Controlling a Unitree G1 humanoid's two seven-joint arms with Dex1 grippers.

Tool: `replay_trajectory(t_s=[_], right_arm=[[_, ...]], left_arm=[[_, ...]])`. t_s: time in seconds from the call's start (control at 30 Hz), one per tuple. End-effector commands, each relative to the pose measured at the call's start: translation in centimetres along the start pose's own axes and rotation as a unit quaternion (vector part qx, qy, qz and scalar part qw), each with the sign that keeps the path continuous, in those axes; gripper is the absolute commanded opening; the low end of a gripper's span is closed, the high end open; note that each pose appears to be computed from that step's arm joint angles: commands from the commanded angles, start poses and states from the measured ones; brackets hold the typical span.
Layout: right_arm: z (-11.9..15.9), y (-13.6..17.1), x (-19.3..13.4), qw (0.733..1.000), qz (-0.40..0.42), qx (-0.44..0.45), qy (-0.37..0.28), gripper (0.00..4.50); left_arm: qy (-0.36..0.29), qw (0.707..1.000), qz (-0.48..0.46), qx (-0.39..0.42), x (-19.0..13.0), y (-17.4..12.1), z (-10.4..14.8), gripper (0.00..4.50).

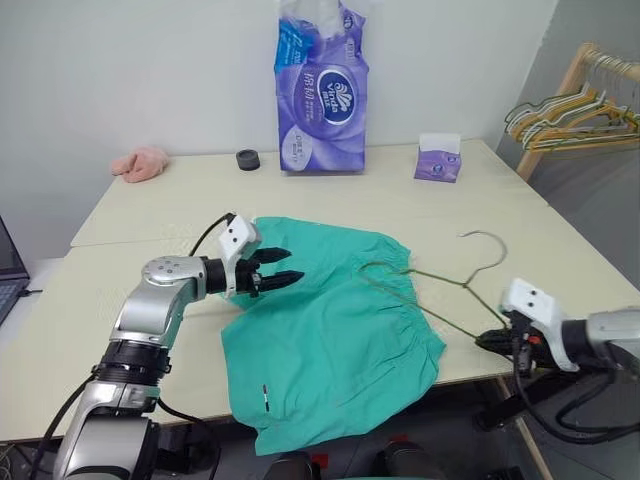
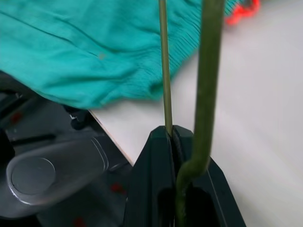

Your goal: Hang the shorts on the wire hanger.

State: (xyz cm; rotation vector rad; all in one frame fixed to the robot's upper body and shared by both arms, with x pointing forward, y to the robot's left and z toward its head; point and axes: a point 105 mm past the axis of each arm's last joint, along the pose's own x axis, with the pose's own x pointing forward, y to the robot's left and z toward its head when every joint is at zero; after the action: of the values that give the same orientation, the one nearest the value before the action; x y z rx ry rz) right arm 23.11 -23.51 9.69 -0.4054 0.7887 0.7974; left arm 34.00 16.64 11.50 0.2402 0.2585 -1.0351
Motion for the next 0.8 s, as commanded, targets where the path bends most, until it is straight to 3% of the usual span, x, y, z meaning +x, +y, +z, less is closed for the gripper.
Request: replay_trajectory(t_s=[0.03, 0.17, 0.23, 0.8], right_arm=[[-1.3, -1.9, -1.2, 0.998, -0.056, 0.040, -0.003, 0.00], [-4.5, -2.8, -1.1, 0.992, -0.087, 0.086, 0.031, 0.00], [-4.8, -2.4, -0.9, 0.992, -0.076, 0.090, 0.036, 0.00], [-2.1, 1.4, -0.3, 0.999, 0.008, 0.007, 0.044, 0.00]], left_arm=[[-0.013, 0.999, -0.028, 0.020, 0.2, -0.9, 0.8, 3.00], [-0.015, 0.998, -0.050, 0.030, 1.1, -2.0, 0.7, 3.00], [-0.016, 0.998, -0.056, 0.035, 1.5, -2.3, 0.8, 3.00], [-0.020, 0.997, -0.059, 0.049, 2.1, -2.8, 1.1, 3.00]])
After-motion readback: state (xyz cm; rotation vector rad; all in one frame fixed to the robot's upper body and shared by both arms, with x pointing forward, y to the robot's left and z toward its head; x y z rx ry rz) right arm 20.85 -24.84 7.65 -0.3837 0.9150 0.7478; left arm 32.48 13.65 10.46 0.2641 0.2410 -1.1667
